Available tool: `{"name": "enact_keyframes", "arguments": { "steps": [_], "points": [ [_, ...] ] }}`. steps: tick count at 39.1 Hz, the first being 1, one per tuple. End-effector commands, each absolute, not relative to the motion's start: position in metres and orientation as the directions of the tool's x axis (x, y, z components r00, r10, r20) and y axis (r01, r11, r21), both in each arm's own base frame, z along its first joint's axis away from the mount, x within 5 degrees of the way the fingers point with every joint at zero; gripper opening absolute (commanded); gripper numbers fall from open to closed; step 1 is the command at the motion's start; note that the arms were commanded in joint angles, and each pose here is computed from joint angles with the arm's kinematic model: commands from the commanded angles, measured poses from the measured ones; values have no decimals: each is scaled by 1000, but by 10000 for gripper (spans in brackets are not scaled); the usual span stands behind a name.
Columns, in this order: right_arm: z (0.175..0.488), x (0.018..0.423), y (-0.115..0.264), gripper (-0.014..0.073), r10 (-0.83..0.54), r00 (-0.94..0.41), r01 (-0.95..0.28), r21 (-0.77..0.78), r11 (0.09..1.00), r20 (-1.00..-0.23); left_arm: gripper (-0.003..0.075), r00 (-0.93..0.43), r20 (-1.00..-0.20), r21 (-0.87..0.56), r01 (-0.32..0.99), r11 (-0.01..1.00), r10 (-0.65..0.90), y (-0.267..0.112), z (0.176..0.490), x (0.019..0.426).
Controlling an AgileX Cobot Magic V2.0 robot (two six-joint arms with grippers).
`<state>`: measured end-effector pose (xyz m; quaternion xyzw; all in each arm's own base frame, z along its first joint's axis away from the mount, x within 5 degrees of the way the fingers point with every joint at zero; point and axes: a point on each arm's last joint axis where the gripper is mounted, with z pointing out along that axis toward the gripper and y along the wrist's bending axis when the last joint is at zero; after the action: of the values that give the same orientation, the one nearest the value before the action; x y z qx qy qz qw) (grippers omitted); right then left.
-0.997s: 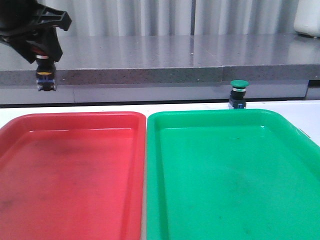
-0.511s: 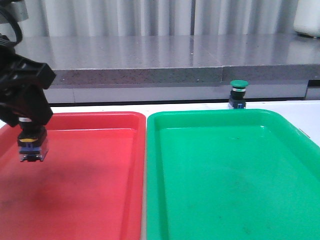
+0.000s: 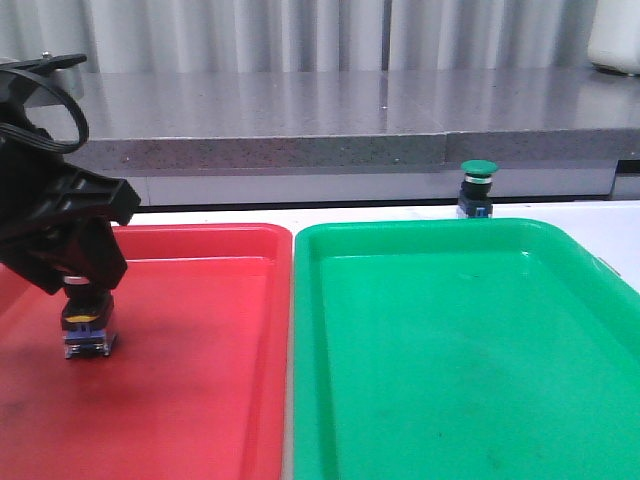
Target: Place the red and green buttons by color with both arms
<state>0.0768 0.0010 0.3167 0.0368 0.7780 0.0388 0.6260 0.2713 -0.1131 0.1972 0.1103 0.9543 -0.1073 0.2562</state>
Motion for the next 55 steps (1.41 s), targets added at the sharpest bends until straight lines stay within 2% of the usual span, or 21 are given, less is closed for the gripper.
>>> {"name": "enact_keyframes", "arguments": {
  "steps": [1, 9, 12, 17, 21, 24, 25, 31, 37, 43, 47, 55],
  "points": [
    [333, 79, 0, 610, 92, -115, 4, 92, 996, -989, 171, -813, -569, -172, 264, 949, 123, -117, 210, 275],
    [333, 79, 0, 610, 92, -115, 4, 92, 996, -989, 456, -819, -560, -173, 264, 949, 125, -117, 210, 274],
    [333, 79, 0, 610, 92, -115, 4, 92, 996, -989, 533, -816, -567, -189, 258, 948, 109, -117, 216, 272],
    [333, 79, 0, 610, 92, -115, 4, 92, 996, -989, 533, -775, -626, -202, 269, 942, 87, -114, 239, 264],
    [333, 79, 0, 610, 92, -115, 4, 92, 996, -989, 531, -709, -703, -200, 283, 938, 64, -105, 268, 252],
    [333, 79, 0, 610, 92, -115, 4, 92, 996, -989, 492, -675, -737, -185, 272, 944, 50, -93, 284, 245],
    [333, 79, 0, 610, 92, -115, 4, 92, 996, -989, 459, -672, -740, -183, 261, 948, 42, -87, 288, 243],
    [333, 79, 0, 610, 92, -115, 4, 92, 996, -989, 204, -637, -768, -173, 110, 979, -64, -38, 314, 225],
    [333, 79, 0, 610, 92, -115, 4, 92, 996, -989, -22, -559, -820, -159, 8, 987, -128, -9, 332, 196],
    [333, 79, 0, 610, 92, -115, 4, 92, 996, -989, -20, -422, -899, -137, 13, 991, -119, -6, 329, 147],
    [333, 79, 0, 610, 92, -115, 4, 92, 996, -989, -20, -258, -959, -128, 20, 992, -118, -5, 320, 108],
    [333, 79, 0, 610, 92, -115, 4, 92, 996, -989, -20, 19, -993, -118, 29, 993, -119, -3, 304, 62]
  ]
}}
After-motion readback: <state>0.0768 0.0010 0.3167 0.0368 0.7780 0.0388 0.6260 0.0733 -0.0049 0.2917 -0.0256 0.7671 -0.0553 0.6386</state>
